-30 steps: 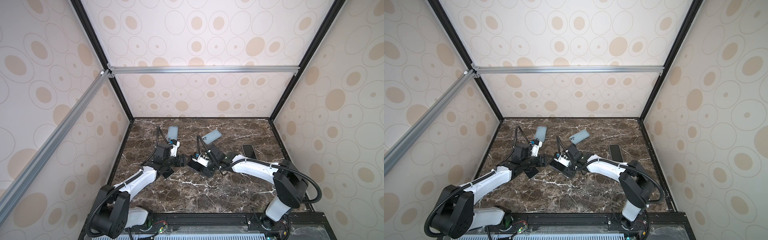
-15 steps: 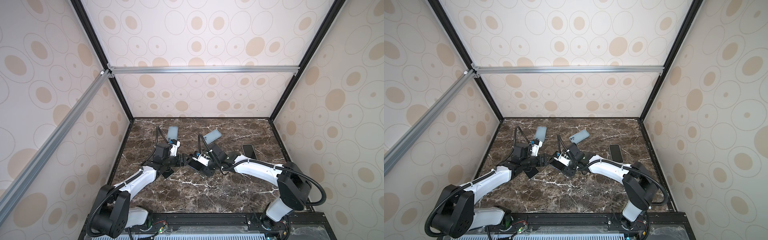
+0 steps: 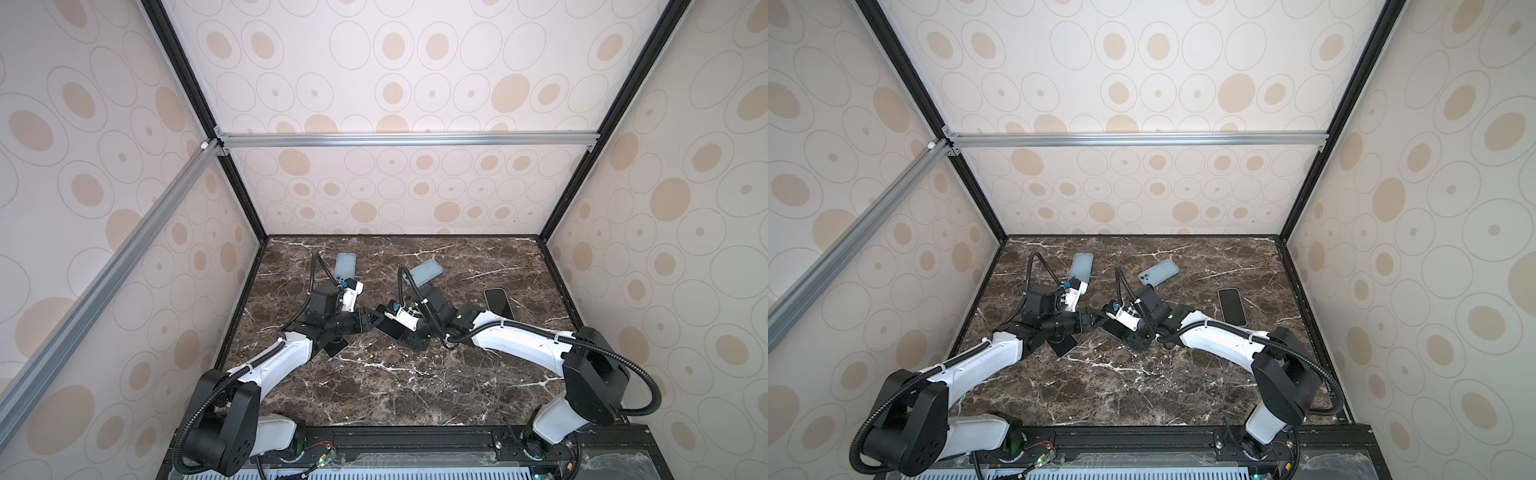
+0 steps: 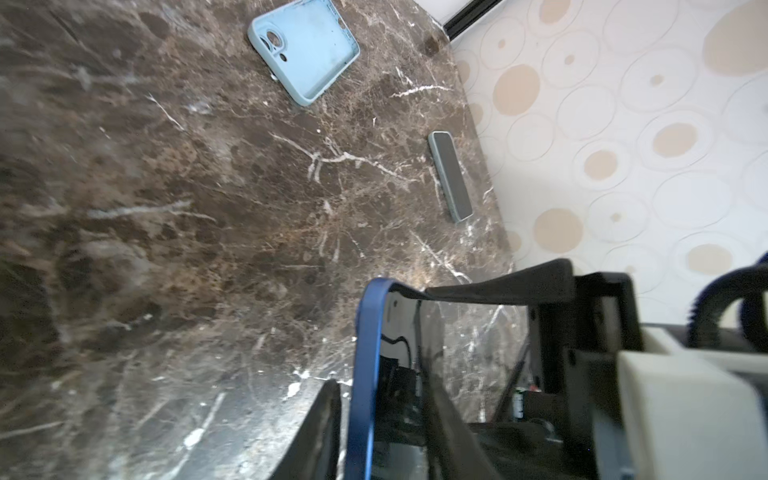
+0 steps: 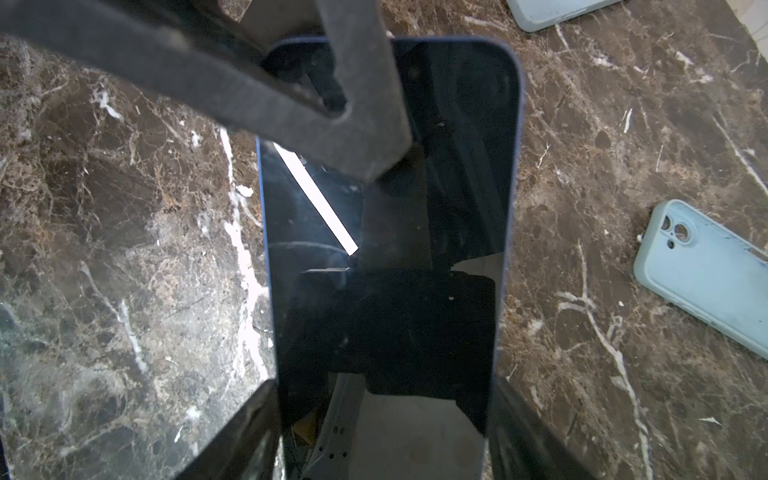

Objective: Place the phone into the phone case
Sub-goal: 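Grasp the phone's edge with the left gripper while right gripper holds it, then open the right gripper and draw it back while left gripper holds phone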

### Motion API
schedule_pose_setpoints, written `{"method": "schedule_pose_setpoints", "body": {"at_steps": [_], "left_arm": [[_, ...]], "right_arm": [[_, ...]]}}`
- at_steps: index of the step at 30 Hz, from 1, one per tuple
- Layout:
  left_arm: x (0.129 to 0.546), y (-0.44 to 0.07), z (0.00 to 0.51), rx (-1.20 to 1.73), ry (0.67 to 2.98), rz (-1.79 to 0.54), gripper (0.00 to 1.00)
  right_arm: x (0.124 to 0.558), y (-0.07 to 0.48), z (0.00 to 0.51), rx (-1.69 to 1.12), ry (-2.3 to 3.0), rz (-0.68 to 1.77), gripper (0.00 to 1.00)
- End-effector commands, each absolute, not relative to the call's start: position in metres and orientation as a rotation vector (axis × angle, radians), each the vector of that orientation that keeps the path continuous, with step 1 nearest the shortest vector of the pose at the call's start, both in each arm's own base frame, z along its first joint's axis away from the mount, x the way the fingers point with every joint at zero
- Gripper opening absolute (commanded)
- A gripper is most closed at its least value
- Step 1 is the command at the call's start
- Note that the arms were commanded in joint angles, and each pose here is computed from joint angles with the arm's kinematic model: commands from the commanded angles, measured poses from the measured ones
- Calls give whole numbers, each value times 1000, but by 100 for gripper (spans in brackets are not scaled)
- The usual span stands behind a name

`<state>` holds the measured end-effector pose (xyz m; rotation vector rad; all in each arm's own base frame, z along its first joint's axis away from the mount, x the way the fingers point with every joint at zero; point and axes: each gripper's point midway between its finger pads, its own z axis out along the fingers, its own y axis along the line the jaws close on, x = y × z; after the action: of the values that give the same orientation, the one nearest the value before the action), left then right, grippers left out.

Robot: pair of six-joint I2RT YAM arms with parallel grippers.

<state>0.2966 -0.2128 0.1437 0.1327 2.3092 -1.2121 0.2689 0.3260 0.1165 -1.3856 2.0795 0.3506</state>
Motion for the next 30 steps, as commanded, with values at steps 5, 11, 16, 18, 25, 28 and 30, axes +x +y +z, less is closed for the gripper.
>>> {"method": "schedule_pose_setpoints", "body": {"at_steps": [5, 11, 16, 18, 25, 28, 30], "left_arm": [[294, -225, 173, 190, 2208, -1362, 10], [300, -223, 201, 164, 2045, -1382, 0], [307, -212, 240, 126, 1806, -1355, 0], [313, -205, 249, 114, 1753, -1287, 0], [344, -195, 249, 122, 1719, -1085, 0], [358, -200, 248, 142, 1688, -1078, 0], [366, -202, 244, 129, 1666, -1091, 0]], "right_arm": [[271, 338, 149, -1351, 1970, 390, 51], [282, 343, 169, -1263, 1945, 386, 78], [293, 359, 207, -1258, 1831, 416, 97], [302, 364, 225, -1261, 1771, 428, 100], [340, 371, 268, -1158, 1637, 708, 99], [360, 373, 277, -1110, 1606, 822, 100], [374, 375, 277, -1087, 1597, 881, 100]]}}
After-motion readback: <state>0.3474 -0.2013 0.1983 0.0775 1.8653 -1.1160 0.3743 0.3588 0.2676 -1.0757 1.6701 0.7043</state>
